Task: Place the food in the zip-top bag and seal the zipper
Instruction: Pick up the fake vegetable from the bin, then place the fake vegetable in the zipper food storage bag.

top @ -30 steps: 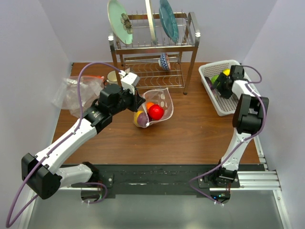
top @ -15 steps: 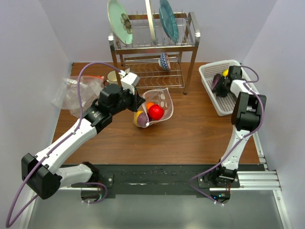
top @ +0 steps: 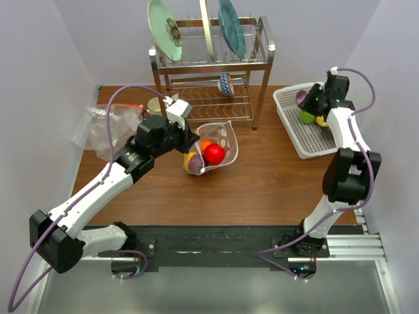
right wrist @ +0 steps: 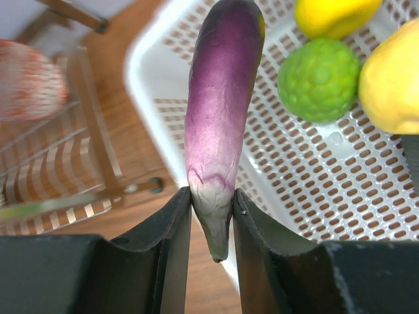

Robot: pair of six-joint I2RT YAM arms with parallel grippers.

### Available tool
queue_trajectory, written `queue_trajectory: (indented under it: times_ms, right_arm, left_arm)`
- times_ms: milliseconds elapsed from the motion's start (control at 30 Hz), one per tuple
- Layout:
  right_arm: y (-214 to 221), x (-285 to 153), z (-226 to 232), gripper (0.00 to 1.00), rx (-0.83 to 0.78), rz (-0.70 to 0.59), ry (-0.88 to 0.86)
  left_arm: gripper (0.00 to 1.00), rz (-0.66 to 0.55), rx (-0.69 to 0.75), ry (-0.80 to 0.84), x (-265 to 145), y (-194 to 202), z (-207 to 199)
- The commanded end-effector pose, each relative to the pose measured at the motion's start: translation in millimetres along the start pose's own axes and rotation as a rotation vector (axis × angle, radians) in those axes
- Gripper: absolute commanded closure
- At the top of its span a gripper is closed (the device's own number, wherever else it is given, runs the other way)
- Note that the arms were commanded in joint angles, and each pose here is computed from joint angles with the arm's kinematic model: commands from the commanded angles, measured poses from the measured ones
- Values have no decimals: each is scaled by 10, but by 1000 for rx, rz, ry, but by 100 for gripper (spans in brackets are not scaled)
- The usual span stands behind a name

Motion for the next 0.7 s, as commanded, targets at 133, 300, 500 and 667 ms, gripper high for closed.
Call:
queue_trajectory:
  times_ms: [133,300,500,667]
  right_arm:
    - [34,-564,203,73,-21,-6,-127]
    - [146,-828,320,73,-41,13,-199]
    - [395,-1217,510,74,-126,72,-302]
    - [635,-1515,640,73,-165,140,-423]
  left_arm:
    - [100,-41,13,-13,-5,-73,29]
    - [100,-43,13,-13,-6,-79,29]
    - [100,-46,14,-13,-14,-85,28]
    - [100,-52,15,-7,-23,-100,22]
Point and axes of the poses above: each gripper's point midway between its finger pads, its own x axis out along the fingers, its own z axis along the line the jaws close on, y = z × x, the point moved 9 cm from there along -x, back along the fingers, and after that the axes turned 14 degrees about x, right-handed, at the moved point
